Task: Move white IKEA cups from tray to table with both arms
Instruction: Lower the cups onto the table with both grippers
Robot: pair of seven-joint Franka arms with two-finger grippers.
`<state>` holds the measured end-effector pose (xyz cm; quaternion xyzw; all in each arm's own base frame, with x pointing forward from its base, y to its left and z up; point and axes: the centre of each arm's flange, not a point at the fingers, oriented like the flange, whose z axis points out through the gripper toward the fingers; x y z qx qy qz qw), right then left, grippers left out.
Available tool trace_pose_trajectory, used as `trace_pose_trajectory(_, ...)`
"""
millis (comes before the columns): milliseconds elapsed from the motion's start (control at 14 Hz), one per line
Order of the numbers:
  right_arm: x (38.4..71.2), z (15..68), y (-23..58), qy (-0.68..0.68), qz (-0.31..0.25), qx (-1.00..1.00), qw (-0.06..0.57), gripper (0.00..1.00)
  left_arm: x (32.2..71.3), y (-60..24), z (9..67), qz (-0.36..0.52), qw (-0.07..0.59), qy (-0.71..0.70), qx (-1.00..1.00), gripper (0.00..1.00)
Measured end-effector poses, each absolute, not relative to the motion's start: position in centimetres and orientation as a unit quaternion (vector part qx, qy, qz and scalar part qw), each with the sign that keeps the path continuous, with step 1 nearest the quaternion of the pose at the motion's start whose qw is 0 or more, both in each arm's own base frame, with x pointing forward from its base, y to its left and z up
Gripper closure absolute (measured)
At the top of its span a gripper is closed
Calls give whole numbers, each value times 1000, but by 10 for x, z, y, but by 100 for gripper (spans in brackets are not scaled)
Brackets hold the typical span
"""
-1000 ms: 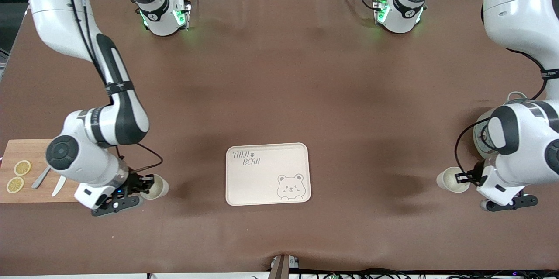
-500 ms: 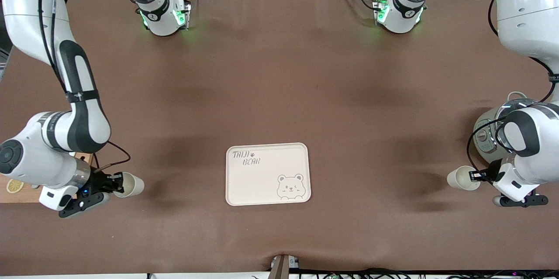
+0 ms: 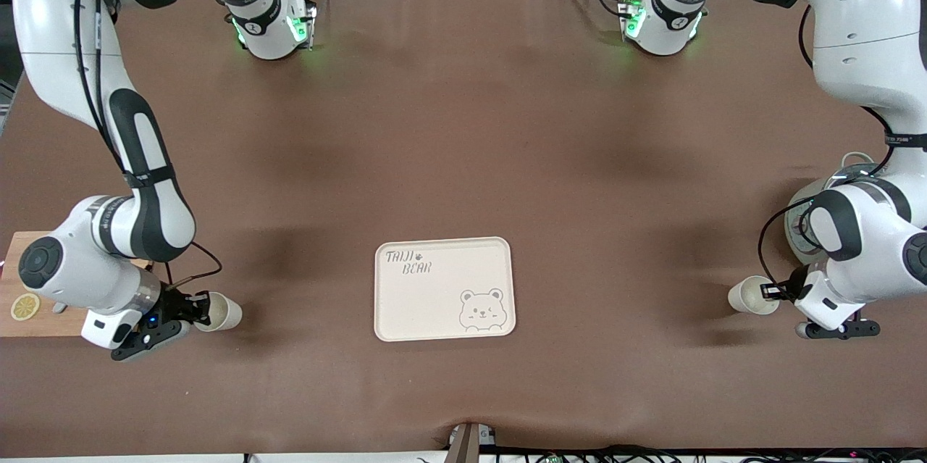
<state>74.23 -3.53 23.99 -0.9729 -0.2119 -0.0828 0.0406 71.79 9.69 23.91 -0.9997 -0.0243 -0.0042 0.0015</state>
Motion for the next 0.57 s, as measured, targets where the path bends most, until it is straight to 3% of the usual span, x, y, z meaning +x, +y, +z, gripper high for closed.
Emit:
trace_pose_trajectory(357, 743, 231, -32, -212, -89, -972, 40, 96, 716, 97, 234, -3, 2, -19, -1000, 96)
trace_pose_trajectory(571, 744, 223, -33, -211, -92, -972, 39, 96, 713, 96, 228, 3, 0, -5, -1000, 73)
